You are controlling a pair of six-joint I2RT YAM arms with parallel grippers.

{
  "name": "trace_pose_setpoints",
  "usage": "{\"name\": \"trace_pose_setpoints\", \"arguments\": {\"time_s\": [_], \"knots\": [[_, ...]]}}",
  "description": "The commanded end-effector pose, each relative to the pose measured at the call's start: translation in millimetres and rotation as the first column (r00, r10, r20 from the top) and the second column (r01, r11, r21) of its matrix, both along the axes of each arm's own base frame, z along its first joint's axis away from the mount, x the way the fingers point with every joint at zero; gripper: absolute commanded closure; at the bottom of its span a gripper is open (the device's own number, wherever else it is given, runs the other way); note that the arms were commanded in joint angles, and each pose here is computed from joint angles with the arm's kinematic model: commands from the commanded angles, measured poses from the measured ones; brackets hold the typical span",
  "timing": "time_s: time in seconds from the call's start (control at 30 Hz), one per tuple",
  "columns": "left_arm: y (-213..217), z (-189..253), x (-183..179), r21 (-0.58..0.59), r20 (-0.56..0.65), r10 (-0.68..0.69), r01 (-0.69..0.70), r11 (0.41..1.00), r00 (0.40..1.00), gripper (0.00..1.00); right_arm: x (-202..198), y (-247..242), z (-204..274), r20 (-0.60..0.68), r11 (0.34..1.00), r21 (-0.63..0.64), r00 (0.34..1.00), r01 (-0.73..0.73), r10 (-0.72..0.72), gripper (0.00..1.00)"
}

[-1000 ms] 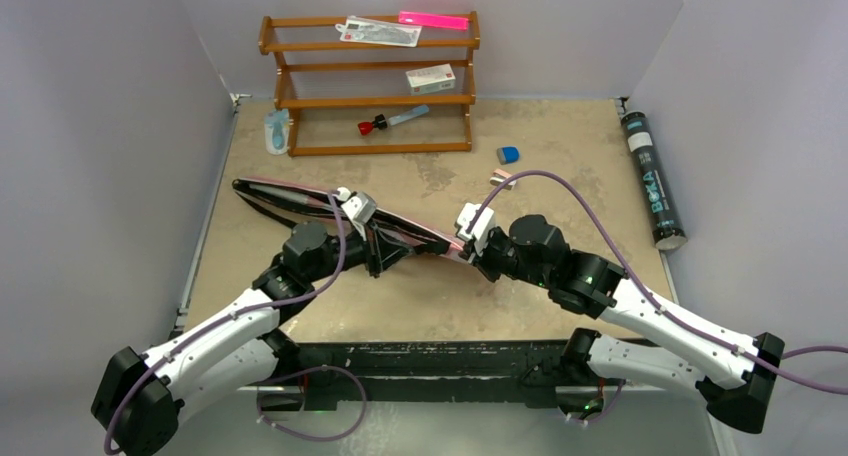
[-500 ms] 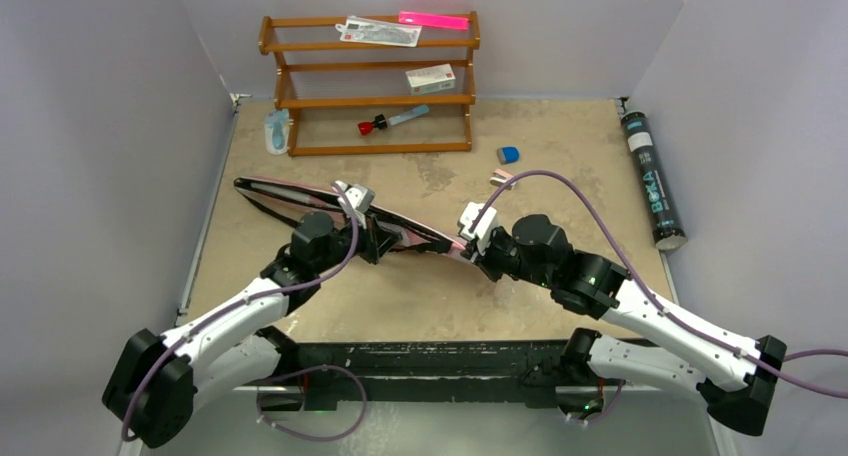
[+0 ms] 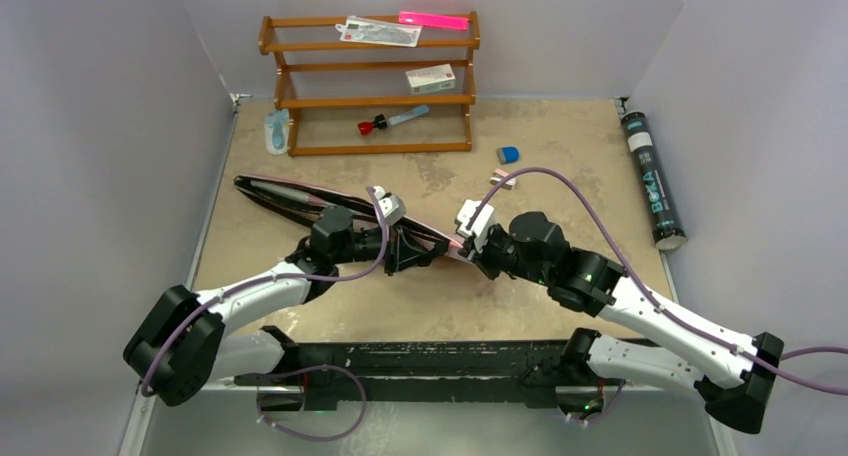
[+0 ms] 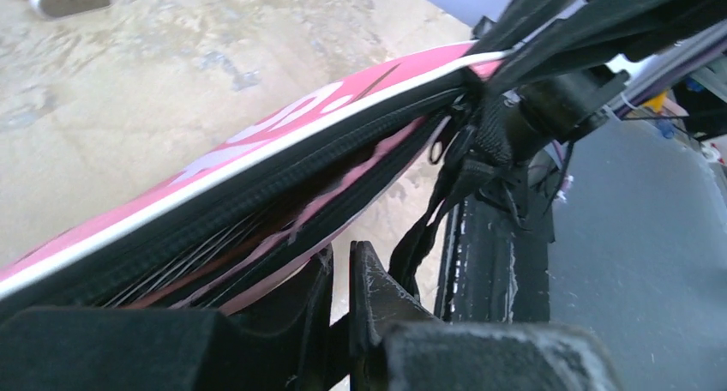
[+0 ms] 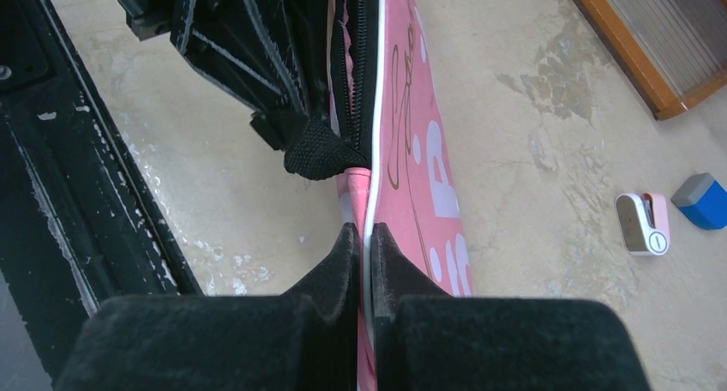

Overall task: Pack up the badminton gear
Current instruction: Zip the racket bag at the center of the board.

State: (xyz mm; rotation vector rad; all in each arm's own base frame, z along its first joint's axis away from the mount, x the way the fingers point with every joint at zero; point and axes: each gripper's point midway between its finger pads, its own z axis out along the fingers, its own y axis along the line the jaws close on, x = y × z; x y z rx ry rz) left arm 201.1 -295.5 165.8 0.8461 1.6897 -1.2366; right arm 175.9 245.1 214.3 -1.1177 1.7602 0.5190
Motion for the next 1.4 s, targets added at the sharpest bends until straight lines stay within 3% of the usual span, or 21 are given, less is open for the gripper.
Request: {"name": "trace_pose_setpoints", "arguments": {"time_s": [0.0, 0.27, 0.57, 0.9, 1.37], "knots": [[-17.1, 43.5, -11.1, -0.101, 0.181, -0.130, 0.150, 0.984, 0.975, 0.87, 3.4, 20.7, 55.0, 0.074, 0.986, 0.162, 0.997, -0.044, 0.032, 1.00], [-19.1, 56.2, -20.3, -0.134, 0.224, -0.153, 0.186, 0.973, 0.962, 0.76, 2.4, 22.8, 58.9, 0.071, 0.984, 0.173, 0.997, -0.052, 0.040, 1.00], [-24.4, 61.2, -14.2, -0.152, 0.209, -0.131, 0.165, 0.974, 0.969, 0.74, 0.5, 27.3, 59.6, 0.061, 0.981, 0.179, 0.996, -0.069, 0.059, 1.00], [-36.6, 66.7, -0.9, -0.201, 0.071, -0.098, 0.111, 0.973, 0.993, 0.68, -1.3, 32.4, 55.5, 0.051, 0.981, 0.172, 0.995, -0.094, 0.087, 1.00], [-40.3, 82.9, 18.3, -0.232, -0.033, -0.004, -0.004, 0.973, 0.999, 0.77, -5.5, 34.1, 48.9, 0.032, 0.979, 0.169, 0.994, -0.111, 0.107, 1.00]]}}
